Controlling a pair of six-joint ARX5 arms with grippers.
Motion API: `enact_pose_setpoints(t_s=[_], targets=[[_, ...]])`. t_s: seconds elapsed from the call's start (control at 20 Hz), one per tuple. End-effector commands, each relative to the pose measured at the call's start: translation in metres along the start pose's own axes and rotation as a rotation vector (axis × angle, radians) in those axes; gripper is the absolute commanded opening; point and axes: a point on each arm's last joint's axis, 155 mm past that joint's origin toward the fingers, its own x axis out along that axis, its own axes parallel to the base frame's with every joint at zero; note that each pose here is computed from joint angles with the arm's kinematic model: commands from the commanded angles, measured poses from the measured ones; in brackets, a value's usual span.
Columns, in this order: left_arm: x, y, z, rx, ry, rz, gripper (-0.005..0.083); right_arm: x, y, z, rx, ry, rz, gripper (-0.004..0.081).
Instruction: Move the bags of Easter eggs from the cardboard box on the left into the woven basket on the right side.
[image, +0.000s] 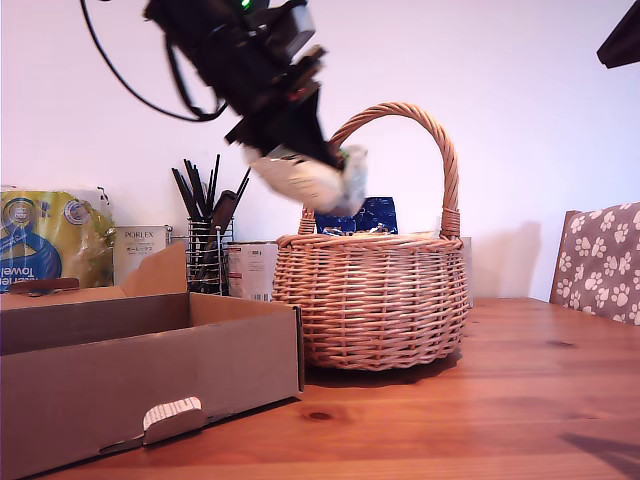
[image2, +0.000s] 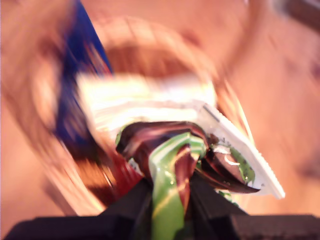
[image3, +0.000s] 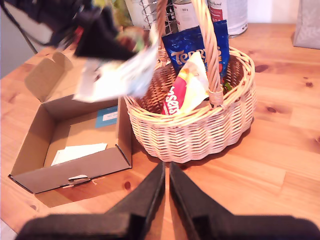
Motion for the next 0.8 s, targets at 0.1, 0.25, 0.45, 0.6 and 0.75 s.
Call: enact_pose_setpoints(t_s=[0.1,0.25,0.45,0.6,0.75], targets=[[0.009,0.009,0.026,0.01,-0.104,0.07,0.0042,0.003,0.0,-0.005,0.001,0.013,0.004,-0.0013],[0.022,0.01,0.028,0.019,-0.117,0.073,0.0042,0.003,0.0,-0.005,0.001,0.013,0.004,-0.0013],[0.049,0.011,0.017,0.018,-0.096,0.061,0.0042,0.003,0.0,-0.005,0.001,0.013,0.004,-0.0013],[0.071,0.016,0.007,0.021,-0.078,0.086,0.0041,0.003,0.0,-0.005,0.001,0.013,0.005,-0.0013],[0.094,0.023,-0.011,0.02,-0.036,0.116,0.0041,0.003,0.0,-0.006,0.002,0.014,0.005,-0.0013]])
